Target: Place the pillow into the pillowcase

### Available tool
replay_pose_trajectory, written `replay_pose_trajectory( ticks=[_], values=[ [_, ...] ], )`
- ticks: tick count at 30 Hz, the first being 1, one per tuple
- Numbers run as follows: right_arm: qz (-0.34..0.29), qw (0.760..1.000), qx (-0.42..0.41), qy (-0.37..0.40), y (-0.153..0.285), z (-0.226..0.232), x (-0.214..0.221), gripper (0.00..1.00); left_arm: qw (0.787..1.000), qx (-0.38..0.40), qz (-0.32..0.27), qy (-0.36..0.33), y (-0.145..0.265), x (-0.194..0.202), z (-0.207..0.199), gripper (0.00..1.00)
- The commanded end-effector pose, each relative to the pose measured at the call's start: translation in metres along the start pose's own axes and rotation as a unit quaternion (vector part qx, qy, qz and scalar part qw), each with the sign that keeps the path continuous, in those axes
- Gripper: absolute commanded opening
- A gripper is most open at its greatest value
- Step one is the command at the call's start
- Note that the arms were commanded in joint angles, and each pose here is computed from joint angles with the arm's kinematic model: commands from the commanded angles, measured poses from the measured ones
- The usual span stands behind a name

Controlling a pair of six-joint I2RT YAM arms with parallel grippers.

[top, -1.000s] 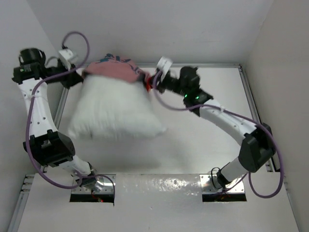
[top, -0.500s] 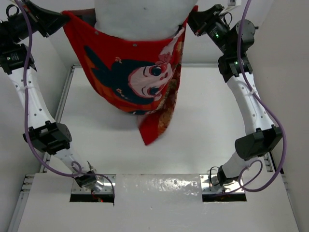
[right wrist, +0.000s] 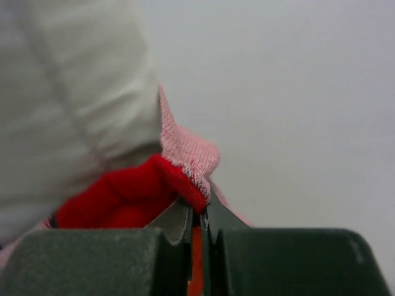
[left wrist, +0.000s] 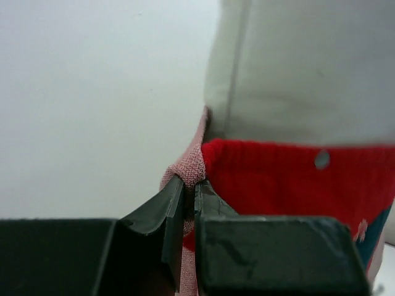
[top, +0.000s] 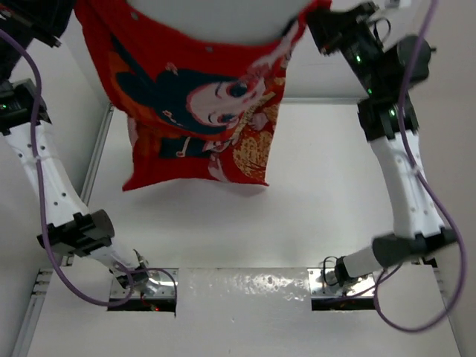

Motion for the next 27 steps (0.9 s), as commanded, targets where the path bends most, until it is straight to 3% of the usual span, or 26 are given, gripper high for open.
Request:
replay_pose_trajectory(
  ticks=[1,2,3,5,6,7,8,9,10,11,12,13,14,16,18,19,20,21,22,23,24,25,26,27],
  values=[
    [-0.041,0.999,0.022,0.006,0.045,0.011,0.007,0.00,0.999,-0.018,-0.050,0.006,0.003,0.011,-0.002,0.00],
    [-0.071,0.996,0.017,0.051,0.033,0.027,-0.031,0.00,0.996,-0.034,-0.084,-0.026,-0.009,-0.016,0.010,0.00],
    [-0.064,0.995,0.027,0.065,0.029,0.033,-0.046,0.00,0.994,-0.065,-0.085,-0.026,-0.013,-0.027,0.019,0.00],
    [-0.124,0.988,-0.015,0.093,0.021,0.063,-0.091,0.00,0.976,-0.059,-0.153,-0.145,-0.016,-0.081,-0.006,0.00],
    [-0.115,0.989,-0.009,0.089,0.023,0.063,-0.089,0.00,0.974,-0.038,-0.156,-0.161,-0.016,-0.085,-0.016,0.00],
    [-0.097,0.992,0.000,0.084,0.026,0.059,-0.081,0.00,0.983,-0.026,-0.128,-0.128,-0.016,-0.072,-0.017,0.00],
    [-0.027,0.997,0.041,0.060,0.042,0.032,-0.034,0.00,1.000,-0.010,-0.027,-0.010,-0.019,-0.011,-0.018,0.00],
    [-0.013,0.997,0.054,0.045,0.051,0.012,-0.001,0.00,0.999,-0.015,0.034,-0.022,-0.017,0.030,-0.015,0.00],
    [0.007,0.997,0.075,-0.001,0.059,-0.007,0.032,0.00,0.993,-0.034,0.102,0.043,-0.008,0.092,-0.009,0.00],
    [0.029,0.995,0.093,-0.020,0.062,-0.019,0.052,0.00,0.991,-0.032,0.116,0.059,-0.010,0.112,-0.008,0.00],
    [0.060,0.992,0.111,-0.027,0.050,-0.030,0.058,0.00,0.989,-0.030,0.107,0.099,-0.011,0.113,-0.003,0.00],
    [0.052,0.994,0.096,-0.005,0.034,-0.021,0.039,0.00,0.995,-0.033,0.068,0.063,-0.024,0.083,0.020,0.00],
    [-0.051,0.998,0.021,0.042,0.021,0.041,-0.050,0.00,0.999,-0.039,0.022,0.022,-0.032,0.046,0.026,0.00],
    [-0.083,0.995,0.021,0.047,-0.004,0.039,-0.067,0.00,0.993,-0.043,-0.081,-0.068,-0.027,-0.033,0.013,0.00],
    [-0.021,0.997,0.062,0.034,0.002,0.025,-0.044,0.00,0.997,-0.038,-0.022,-0.057,-0.024,-0.021,0.004,0.00],
    [-0.027,0.998,0.048,0.032,0.025,0.043,-0.052,0.00,0.998,-0.047,0.034,0.023,-0.017,0.034,-0.005,0.00],
    [-0.007,0.998,0.069,0.001,0.024,-0.008,0.019,0.00,0.998,-0.053,0.018,0.002,-0.011,0.055,-0.002,0.00],
    [-0.022,0.997,0.071,-0.017,0.032,-0.007,0.020,0.00,0.999,-0.053,0.001,0.003,-0.013,0.044,-0.005,0.00],
    [-0.010,0.995,0.097,-0.001,0.022,-0.021,0.023,0.00,0.998,-0.063,0.008,0.006,-0.022,0.054,0.028,0.00],
    [-0.110,0.992,0.031,0.054,0.014,0.045,-0.075,0.00,0.998,-0.066,-0.009,-0.017,-0.029,0.023,0.032,0.00],
    [-0.120,0.991,0.030,0.059,0.010,0.054,-0.091,0.00,0.990,-0.031,-0.097,-0.101,-0.029,-0.051,-0.004,0.00],
    [-0.129,0.989,0.026,0.064,-0.001,0.049,-0.092,0.00,0.989,-0.033,-0.096,-0.104,-0.023,-0.047,0.007,0.00],
    [-0.103,0.992,0.046,0.063,0.007,0.049,-0.088,0.00,0.995,-0.032,-0.066,-0.066,-0.023,-0.038,0.006,0.00],
    [-0.051,0.995,0.070,0.056,0.011,0.035,-0.066,0.00,0.997,-0.063,0.040,0.038,-0.017,0.058,0.043,0.00]
  ],
)
Point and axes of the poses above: each gripper's point midway between its finger pads, its own y axis back along the fingers, its own z axis along the line the jaws close on, x = y × z, the point moved 8 cm from there along y, back along the fingers, and after that the axes turned 7 degrees about -y, right-handed, at the moved point
